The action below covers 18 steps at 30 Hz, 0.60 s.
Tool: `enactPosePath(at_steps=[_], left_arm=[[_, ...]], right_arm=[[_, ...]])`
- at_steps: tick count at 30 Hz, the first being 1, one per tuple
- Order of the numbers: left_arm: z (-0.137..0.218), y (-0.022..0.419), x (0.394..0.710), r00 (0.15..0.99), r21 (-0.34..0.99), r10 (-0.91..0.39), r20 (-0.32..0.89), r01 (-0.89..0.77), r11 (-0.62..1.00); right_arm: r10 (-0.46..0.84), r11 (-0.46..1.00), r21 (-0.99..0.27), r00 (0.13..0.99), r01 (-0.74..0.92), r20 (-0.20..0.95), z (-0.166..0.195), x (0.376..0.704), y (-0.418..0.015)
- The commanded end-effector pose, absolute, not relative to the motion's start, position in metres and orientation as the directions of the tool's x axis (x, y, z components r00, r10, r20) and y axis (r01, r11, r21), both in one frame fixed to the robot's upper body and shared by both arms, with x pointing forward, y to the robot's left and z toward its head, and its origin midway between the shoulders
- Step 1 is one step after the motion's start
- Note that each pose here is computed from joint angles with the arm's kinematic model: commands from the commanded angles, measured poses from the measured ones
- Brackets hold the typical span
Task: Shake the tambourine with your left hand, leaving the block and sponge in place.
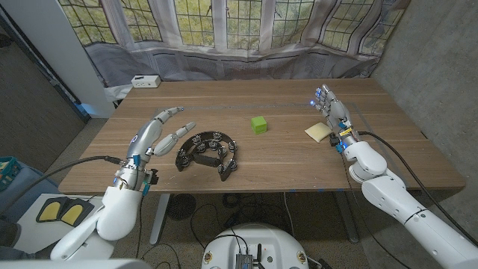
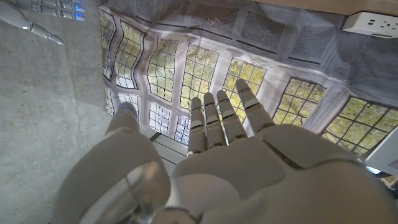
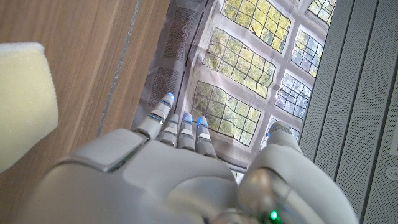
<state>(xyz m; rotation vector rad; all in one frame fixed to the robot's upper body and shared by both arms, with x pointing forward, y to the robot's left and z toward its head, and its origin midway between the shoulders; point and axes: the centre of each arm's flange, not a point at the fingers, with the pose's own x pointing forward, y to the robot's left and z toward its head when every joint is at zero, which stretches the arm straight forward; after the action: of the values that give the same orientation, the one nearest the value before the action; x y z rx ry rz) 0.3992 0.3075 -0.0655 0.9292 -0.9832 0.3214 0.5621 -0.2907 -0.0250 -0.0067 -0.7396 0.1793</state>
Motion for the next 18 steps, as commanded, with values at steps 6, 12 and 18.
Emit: enactPosePath(at_steps=[6,12,18], left_arm=[[-0.04,0.309,0.387,0.624,0.651,-0.204,0.754,-0.672,0.353],[-0.031,0.309,0.386,0.68,0.712,-0.221,0.699,-0.636,0.297],[-0.023,0.306,0.385,0.732,0.772,-0.248,0.635,-0.595,0.222]], right_arm=[[0.145,0.988,-0.056,0.72,-0.146,0.679,-0.024,0.558,-0.293],[0.138,0.989,-0.052,0.724,-0.14,0.676,-0.025,0.559,-0.293],[0.13,0.99,-0.043,0.727,-0.137,0.674,-0.027,0.559,-0.292]])
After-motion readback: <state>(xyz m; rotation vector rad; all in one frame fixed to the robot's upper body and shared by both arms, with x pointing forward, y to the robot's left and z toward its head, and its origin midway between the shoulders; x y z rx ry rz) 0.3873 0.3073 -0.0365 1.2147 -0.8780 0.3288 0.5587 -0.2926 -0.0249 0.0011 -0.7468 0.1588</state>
